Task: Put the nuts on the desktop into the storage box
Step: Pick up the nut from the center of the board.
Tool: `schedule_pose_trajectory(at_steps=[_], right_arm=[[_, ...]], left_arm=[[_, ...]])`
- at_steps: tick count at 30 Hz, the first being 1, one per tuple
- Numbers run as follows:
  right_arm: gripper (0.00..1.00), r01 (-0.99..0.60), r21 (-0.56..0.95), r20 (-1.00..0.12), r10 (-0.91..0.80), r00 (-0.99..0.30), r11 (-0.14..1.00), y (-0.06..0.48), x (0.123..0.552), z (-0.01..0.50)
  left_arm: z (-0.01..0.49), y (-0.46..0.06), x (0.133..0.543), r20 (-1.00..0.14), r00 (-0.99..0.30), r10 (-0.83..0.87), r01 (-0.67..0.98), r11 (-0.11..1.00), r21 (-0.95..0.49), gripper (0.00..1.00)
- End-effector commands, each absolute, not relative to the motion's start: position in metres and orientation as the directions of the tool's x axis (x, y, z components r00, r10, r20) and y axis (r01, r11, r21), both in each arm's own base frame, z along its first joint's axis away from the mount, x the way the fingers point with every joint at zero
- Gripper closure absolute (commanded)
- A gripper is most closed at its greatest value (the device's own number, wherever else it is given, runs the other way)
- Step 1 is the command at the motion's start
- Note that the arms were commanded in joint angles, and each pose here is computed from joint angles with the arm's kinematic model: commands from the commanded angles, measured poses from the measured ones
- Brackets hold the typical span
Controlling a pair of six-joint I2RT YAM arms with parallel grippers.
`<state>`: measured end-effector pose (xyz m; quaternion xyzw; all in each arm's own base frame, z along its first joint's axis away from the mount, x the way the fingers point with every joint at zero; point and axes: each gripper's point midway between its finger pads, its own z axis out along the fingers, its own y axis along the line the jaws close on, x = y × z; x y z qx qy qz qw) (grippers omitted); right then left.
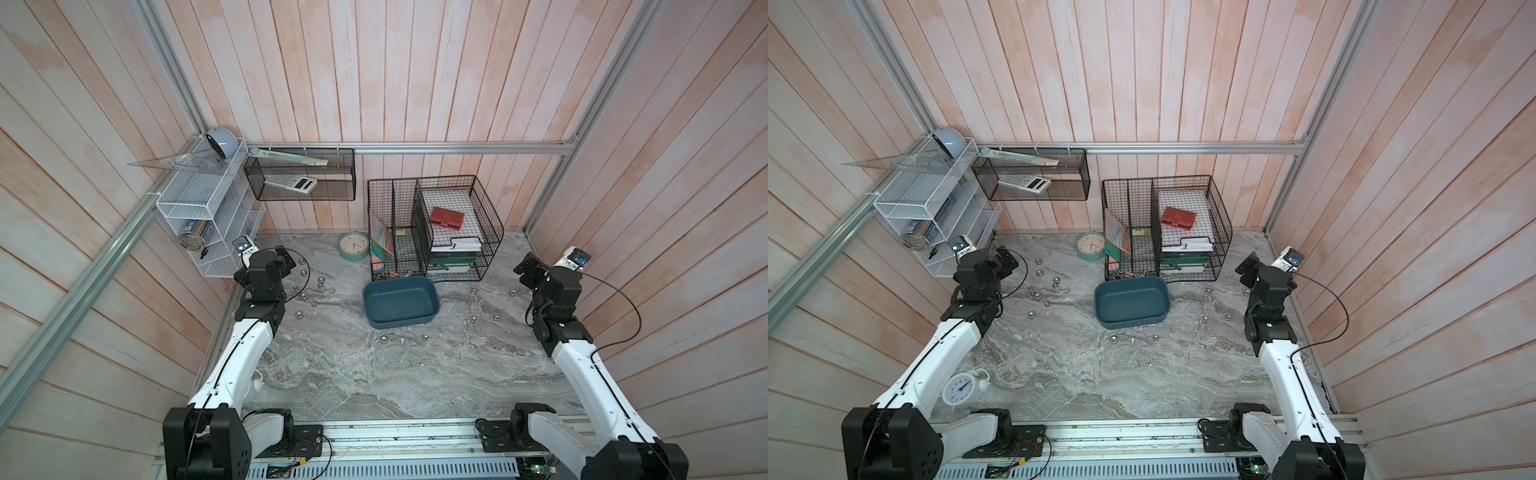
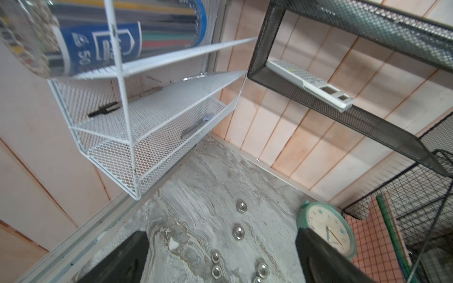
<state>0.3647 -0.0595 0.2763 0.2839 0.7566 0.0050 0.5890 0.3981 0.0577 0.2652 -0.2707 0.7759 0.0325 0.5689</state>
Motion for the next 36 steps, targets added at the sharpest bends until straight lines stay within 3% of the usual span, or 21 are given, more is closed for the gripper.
schedule_pose_trajectory(at_steps=[1, 4, 7, 12, 16, 23, 26, 29, 32, 36], right_arm=[[0.02, 0.476, 0.27, -0.75, 0.493, -0.441, 0.837, -0.045, 0.347, 0.217], [0.02, 0.426, 0.262, -0.661, 0.482, -0.575, 0.866, -0.026, 0.348, 0.2], [0.02, 0.397, 0.273, -0.552, 0.481, -0.681, 0.876, -0.008, 0.343, 0.179], [0.02, 0.374, 0.155, -0.369, 0.404, -0.837, 0.915, 0.011, 0.322, 0.139], [0.02, 0.304, 0.064, -0.313, 0.309, -0.898, 0.95, 0.031, 0.31, 0.118], [0.02, 0.238, 0.006, -0.225, 0.233, -0.946, 0.971, 0.051, 0.302, 0.094], [0.11, 0.219, 0.007, -0.155, 0.218, -0.964, 0.976, 0.057, 0.302, 0.086], [0.35, 0.187, 0.019, -0.068, 0.188, -0.98, 0.982, 0.066, 0.302, 0.07], [0.43, 0.19, 0.01, -0.009, 0.19, -0.982, 0.982, 0.069, 0.303, 0.057], [0.47, 0.205, 0.018, -0.031, 0.205, -0.978, 0.979, 0.07, 0.311, 0.051]], left_arm=[[0.238, 0.047, 0.389, -0.788, -0.336, -0.515, -0.508, 0.804, -0.309, 0.0], [0.235, 0.038, 0.387, -0.753, -0.407, -0.518, -0.483, 0.821, -0.304, 0.0], [0.232, 0.039, 0.381, -0.753, -0.399, -0.523, -0.485, 0.818, -0.311, 0.0], [0.211, 0.015, 0.378, -0.67, -0.472, -0.573, -0.421, 0.814, -0.4, 0.0], [0.188, -0.013, 0.378, -0.582, -0.537, -0.61, -0.407, 0.792, -0.455, 0.0], [0.168, -0.075, 0.372, -0.518, -0.696, -0.497, -0.351, 0.865, -0.358, 0.0], [0.163, -0.095, 0.369, -0.469, -0.743, -0.477, -0.324, 0.87, -0.371, 0.0], [0.166, -0.104, 0.368, -0.455, -0.738, -0.498, -0.308, 0.849, -0.429, 0.0], [0.172, -0.112, 0.369, -0.431, -0.703, -0.566, -0.306, 0.787, -0.536, 0.0], [0.171, -0.112, 0.368, -0.403, -0.679, -0.613, -0.331, 0.746, -0.578, 0.0]])
